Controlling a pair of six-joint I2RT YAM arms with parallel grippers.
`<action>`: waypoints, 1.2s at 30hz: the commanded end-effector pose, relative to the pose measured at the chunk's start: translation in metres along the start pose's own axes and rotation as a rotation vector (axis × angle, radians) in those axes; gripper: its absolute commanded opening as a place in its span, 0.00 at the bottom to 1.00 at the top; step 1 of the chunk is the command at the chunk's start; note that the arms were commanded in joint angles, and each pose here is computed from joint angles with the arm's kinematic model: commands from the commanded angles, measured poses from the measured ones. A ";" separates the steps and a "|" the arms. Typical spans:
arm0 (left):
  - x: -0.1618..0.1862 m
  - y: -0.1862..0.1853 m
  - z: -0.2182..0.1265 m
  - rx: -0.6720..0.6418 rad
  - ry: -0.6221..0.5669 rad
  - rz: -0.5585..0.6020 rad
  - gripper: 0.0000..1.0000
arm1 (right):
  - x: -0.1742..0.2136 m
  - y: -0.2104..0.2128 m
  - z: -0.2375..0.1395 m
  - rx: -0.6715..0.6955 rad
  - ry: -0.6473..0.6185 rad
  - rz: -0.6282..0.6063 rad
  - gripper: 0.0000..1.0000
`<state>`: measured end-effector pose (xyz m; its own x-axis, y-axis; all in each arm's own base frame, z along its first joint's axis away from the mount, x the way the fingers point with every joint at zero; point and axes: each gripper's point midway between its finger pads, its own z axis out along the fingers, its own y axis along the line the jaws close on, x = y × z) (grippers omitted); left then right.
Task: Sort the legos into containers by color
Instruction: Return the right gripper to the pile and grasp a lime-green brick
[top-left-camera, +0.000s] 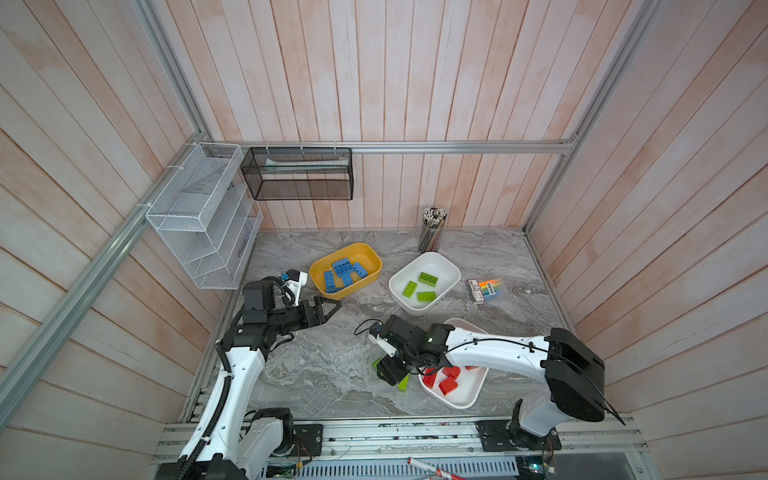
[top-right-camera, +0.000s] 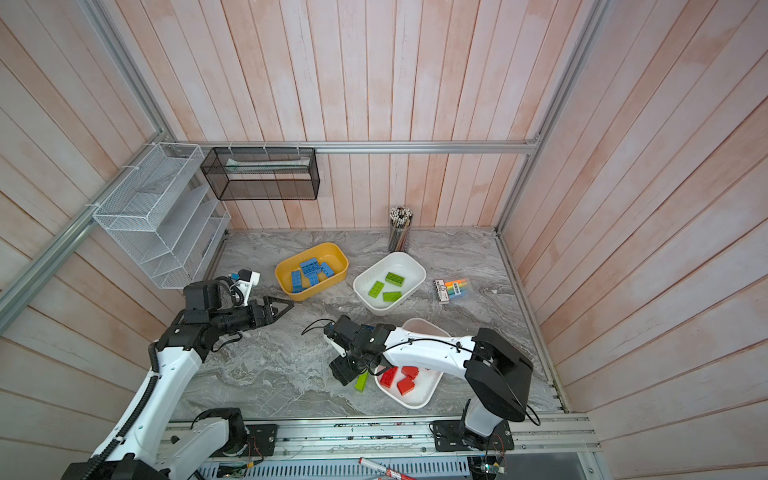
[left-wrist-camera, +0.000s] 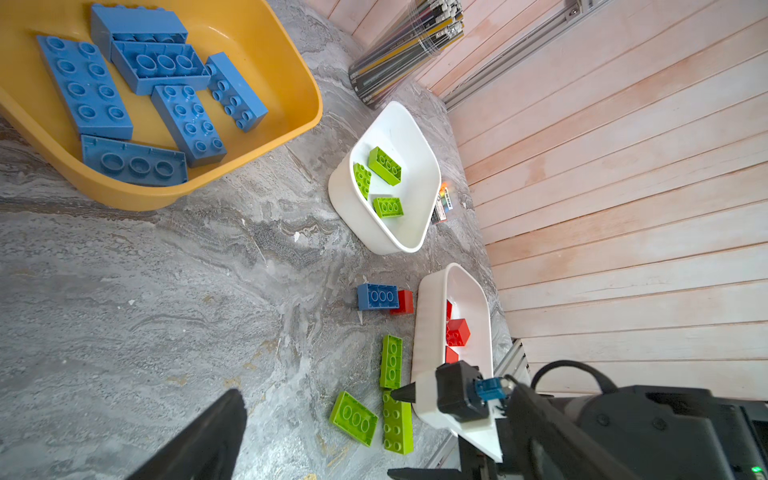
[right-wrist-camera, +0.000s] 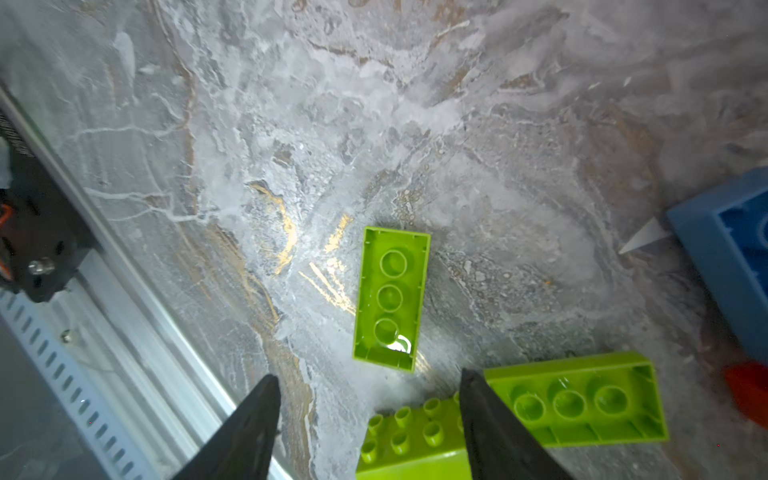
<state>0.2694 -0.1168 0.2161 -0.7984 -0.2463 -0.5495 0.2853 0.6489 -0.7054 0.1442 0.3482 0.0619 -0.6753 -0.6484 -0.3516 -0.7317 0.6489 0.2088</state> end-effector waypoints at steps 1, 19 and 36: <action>0.005 -0.001 -0.001 0.015 0.000 0.007 1.00 | -0.003 -0.013 0.010 0.086 0.019 0.018 0.66; 0.009 0.003 0.002 0.015 0.016 0.009 1.00 | 0.010 -0.011 0.050 0.155 0.133 -0.062 0.43; -0.007 -0.016 0.002 0.110 -0.021 -0.005 1.00 | -0.098 -0.089 -0.063 0.189 -0.200 0.057 0.20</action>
<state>0.2685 -0.1224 0.2193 -0.8015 -0.2579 -0.5395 0.3011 0.6054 -0.7368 0.2423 0.3379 0.1109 -0.7038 -0.5385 -0.4634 -0.6438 0.7591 0.0957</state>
